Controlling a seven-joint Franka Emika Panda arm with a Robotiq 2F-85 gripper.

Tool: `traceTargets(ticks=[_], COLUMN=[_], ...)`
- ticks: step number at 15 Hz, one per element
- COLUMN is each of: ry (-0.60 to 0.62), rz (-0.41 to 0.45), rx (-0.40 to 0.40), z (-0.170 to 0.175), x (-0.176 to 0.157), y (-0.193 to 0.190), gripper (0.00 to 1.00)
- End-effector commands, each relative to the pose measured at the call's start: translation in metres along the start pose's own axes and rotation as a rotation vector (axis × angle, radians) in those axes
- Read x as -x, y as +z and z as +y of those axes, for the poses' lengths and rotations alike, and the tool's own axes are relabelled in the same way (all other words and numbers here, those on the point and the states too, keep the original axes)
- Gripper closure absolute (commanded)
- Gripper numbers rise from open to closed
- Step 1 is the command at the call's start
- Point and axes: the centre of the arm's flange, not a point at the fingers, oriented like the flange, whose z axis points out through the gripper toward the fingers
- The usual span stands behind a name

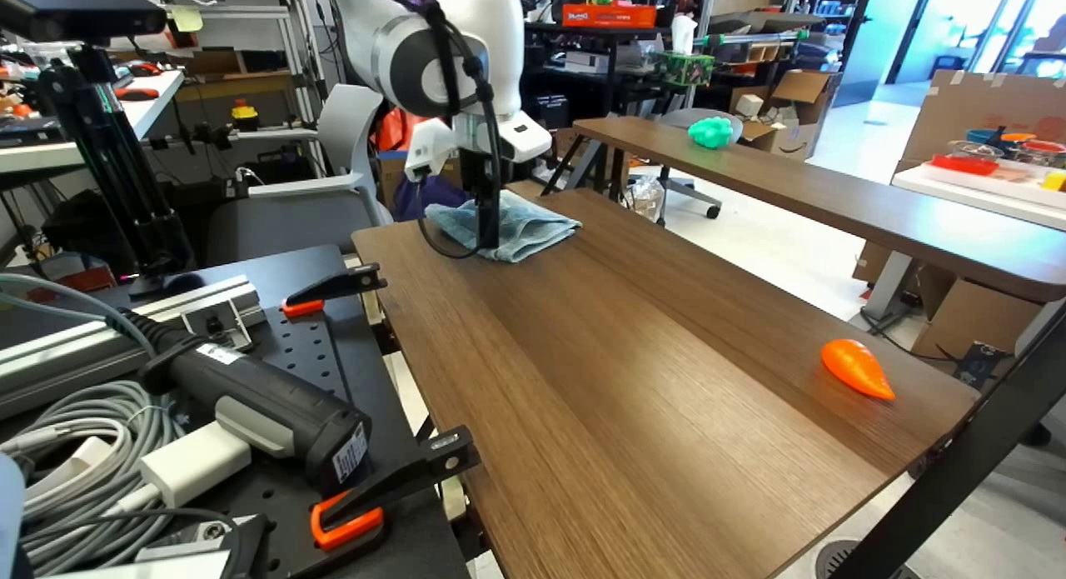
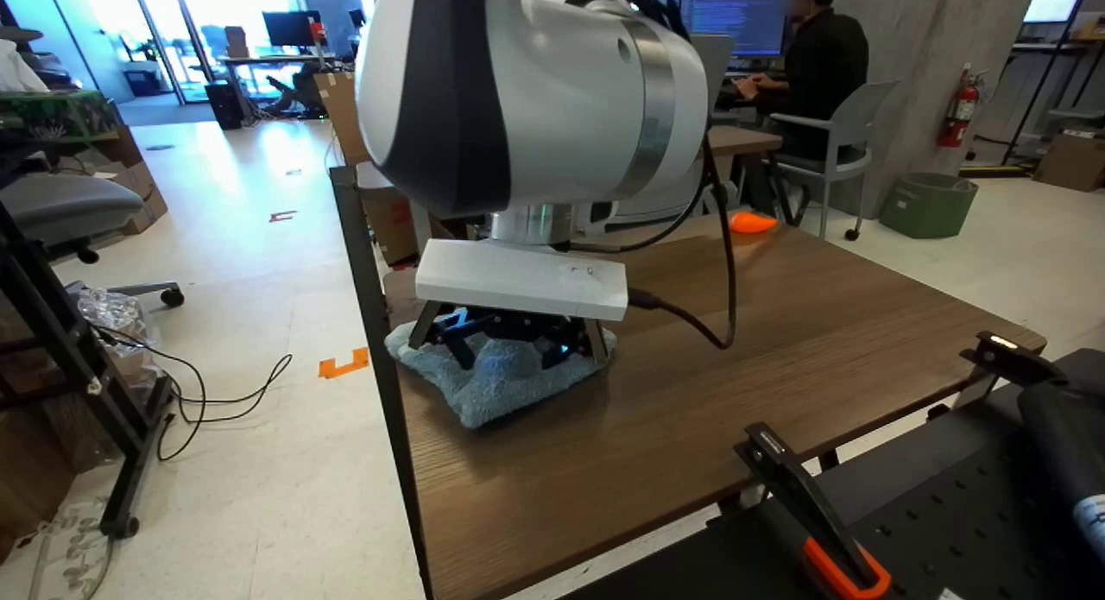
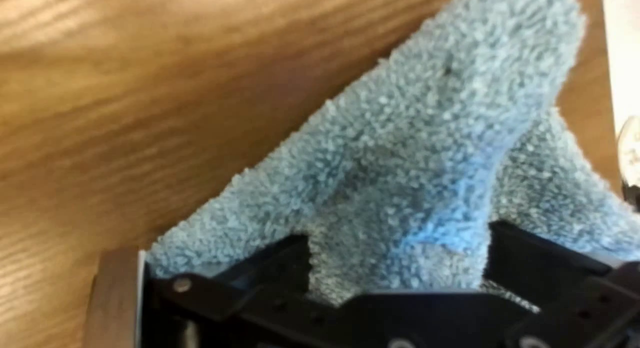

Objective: Wipe the table with the towel

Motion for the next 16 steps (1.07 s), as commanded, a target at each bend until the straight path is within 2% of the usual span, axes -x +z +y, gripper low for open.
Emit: traceTargets(ticks=[1, 4, 6, 9, 13, 16], ry=[-0.155, -0.262, -0.238, -0.066, 0.141, 0.279], rz=[-0.036, -0.053, -0.035, -0.011, 0.037, 0.055], rx=[0.111, 0.181, 0.208, 0.288, 0.350, 0.367], z=[0.048, 0.096, 0.128, 0.177, 0.243, 0.270], x=[0.063, 0.069, 0.057, 0.014, -0.054, -0.088], y=[0.019, -0.003, -0.009, -0.001, 0.014, 0.023], gripper=[0.00, 0.00, 0.00, 0.00, 0.00, 0.00])
